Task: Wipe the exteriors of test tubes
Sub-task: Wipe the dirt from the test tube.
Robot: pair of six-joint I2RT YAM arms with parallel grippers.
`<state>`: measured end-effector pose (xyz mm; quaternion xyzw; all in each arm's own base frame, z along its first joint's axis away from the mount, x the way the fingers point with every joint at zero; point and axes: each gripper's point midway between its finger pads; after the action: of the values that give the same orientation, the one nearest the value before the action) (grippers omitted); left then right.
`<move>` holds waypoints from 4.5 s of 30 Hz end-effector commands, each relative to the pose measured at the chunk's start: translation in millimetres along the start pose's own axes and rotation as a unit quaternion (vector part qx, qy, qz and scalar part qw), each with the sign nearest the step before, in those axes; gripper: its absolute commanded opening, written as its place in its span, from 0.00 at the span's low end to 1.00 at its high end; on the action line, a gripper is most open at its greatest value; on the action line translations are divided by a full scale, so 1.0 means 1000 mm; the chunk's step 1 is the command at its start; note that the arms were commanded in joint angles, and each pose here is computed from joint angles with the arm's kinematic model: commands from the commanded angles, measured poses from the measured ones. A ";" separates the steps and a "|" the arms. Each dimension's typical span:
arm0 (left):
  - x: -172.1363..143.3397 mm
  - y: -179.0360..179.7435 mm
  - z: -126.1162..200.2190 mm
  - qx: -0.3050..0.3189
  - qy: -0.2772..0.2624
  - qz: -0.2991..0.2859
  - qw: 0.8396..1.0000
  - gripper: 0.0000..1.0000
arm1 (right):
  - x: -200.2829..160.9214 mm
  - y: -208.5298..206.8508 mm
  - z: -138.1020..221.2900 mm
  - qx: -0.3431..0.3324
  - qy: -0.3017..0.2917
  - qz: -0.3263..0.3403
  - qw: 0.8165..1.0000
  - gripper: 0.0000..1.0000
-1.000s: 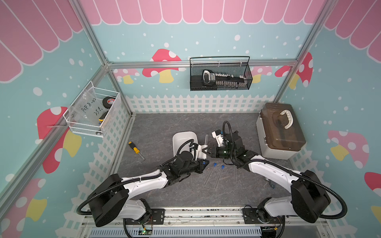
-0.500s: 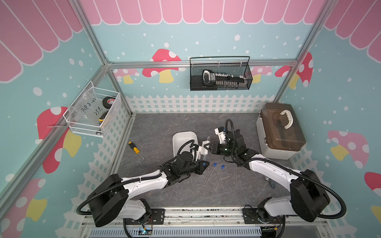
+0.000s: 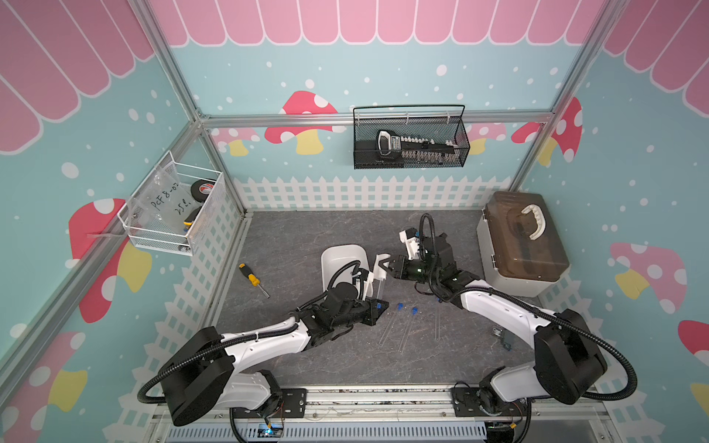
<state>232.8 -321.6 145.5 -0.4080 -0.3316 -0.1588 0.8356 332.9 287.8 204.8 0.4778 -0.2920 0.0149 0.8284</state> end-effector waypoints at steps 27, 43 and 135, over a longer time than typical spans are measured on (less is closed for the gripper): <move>-0.003 -0.014 0.004 -0.035 0.001 0.004 0.999 0.09 | 0.008 -0.002 0.009 -0.017 -0.026 0.018 0.999 0.24; 0.006 -0.016 0.003 -0.039 -0.017 0.008 0.999 0.09 | -0.015 0.000 0.012 -0.004 0.003 0.007 1.000 0.24; 0.026 -0.023 -0.009 -0.064 -0.029 0.001 0.998 0.10 | -0.060 -0.004 0.011 -0.018 0.010 -0.023 1.000 0.24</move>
<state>232.3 -333.9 148.8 -0.4447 -0.3202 -0.1627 0.8205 292.5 291.6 186.7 0.4734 -0.2900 0.0021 0.8317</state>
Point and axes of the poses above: each gripper's point midway between its finger pads, its own z axis back along the fingers, its own y axis along the line the jaws close on, x = y × z, and after that the axes turned 6 degrees about -z, right-handed
